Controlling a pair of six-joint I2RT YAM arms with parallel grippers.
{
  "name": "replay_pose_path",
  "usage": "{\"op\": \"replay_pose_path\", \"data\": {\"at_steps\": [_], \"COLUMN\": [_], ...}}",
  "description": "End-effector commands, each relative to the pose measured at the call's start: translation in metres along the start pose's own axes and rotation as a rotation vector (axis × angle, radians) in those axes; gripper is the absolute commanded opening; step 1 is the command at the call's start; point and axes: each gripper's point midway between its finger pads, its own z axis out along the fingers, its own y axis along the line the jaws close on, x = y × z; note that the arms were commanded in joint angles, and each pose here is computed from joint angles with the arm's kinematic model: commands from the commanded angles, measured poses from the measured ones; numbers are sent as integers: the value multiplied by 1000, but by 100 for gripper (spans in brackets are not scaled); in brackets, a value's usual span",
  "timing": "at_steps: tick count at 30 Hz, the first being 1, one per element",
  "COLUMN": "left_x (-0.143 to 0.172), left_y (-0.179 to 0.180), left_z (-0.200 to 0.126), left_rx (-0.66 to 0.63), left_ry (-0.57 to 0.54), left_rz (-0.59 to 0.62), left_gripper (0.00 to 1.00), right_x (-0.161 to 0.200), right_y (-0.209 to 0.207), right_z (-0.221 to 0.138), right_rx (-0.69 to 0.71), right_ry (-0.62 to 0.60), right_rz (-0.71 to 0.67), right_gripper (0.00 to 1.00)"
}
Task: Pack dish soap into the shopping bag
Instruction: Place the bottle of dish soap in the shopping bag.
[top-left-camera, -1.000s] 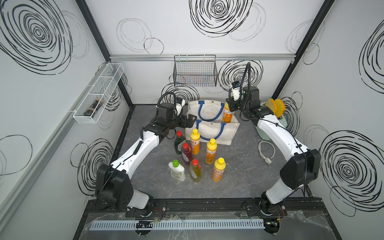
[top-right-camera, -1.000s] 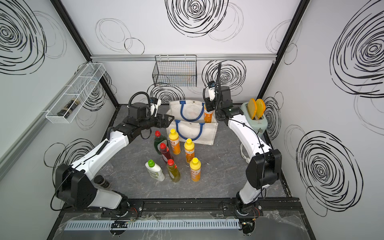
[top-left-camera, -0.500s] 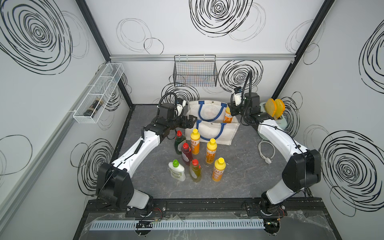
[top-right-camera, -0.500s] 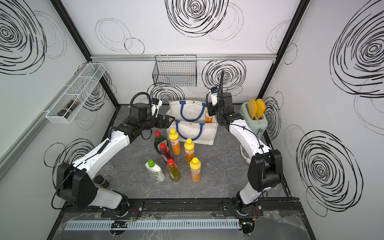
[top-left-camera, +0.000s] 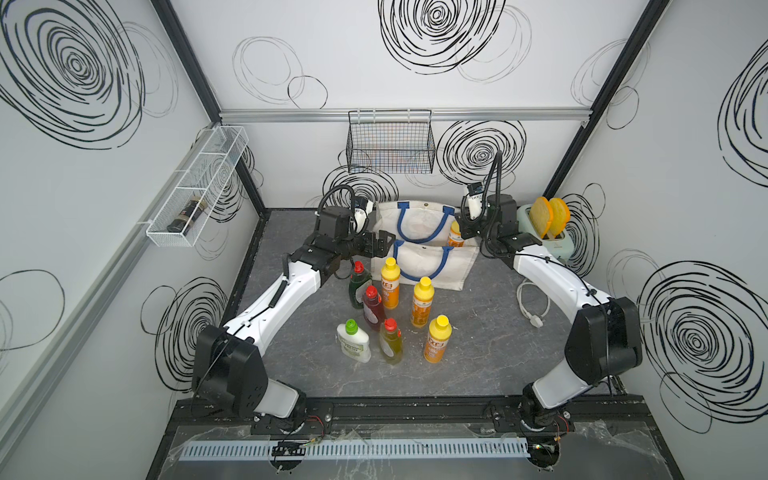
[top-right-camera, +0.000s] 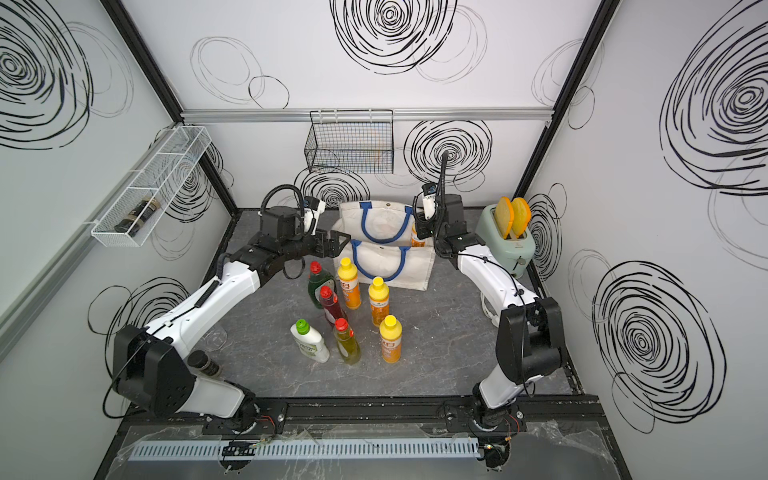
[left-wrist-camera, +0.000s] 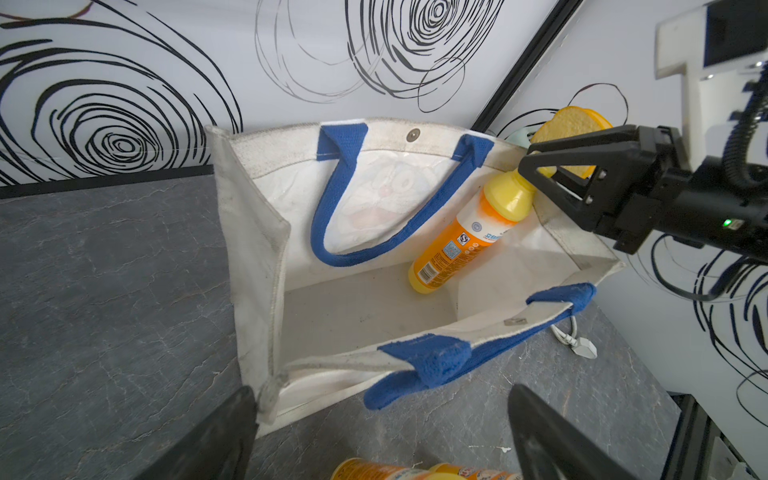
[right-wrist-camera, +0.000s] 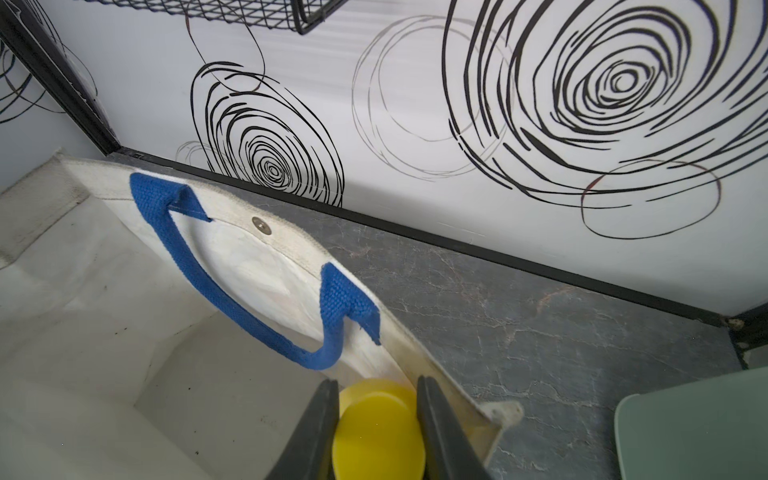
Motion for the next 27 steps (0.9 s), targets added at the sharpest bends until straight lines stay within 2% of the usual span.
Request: {"op": "replay_pose_path", "data": {"at_steps": [1,7,10,15,23,27], "left_x": [-11,-11,-11,-15,-14,-14], "left_y": [-8,-9,-8,-6,-8,-9], "left_z": [-2,-1,-1,-6,-4,-5], "left_rx": [19,21,15,-3,13,13], "left_ry": [-34,-34,-32,-60,-47,-50], "left_rz": [29,32,30,36,30,32], "left_gripper": [96,96,96,96,96,96], "right_x": [-55,-43,-37,-37,-31,-29], "right_y": [-3,-2,-2,0,-1,-3], "right_z": [-21,-14,-11,-11,-11,-13], "right_rx": [7,4,6,0,15,32], "right_ry": [-196,-170,-159,-158,-138,-136], "right_rz": [-2,8,11,14,7,4], "right_gripper": [0,0,7,11,27,41]}}
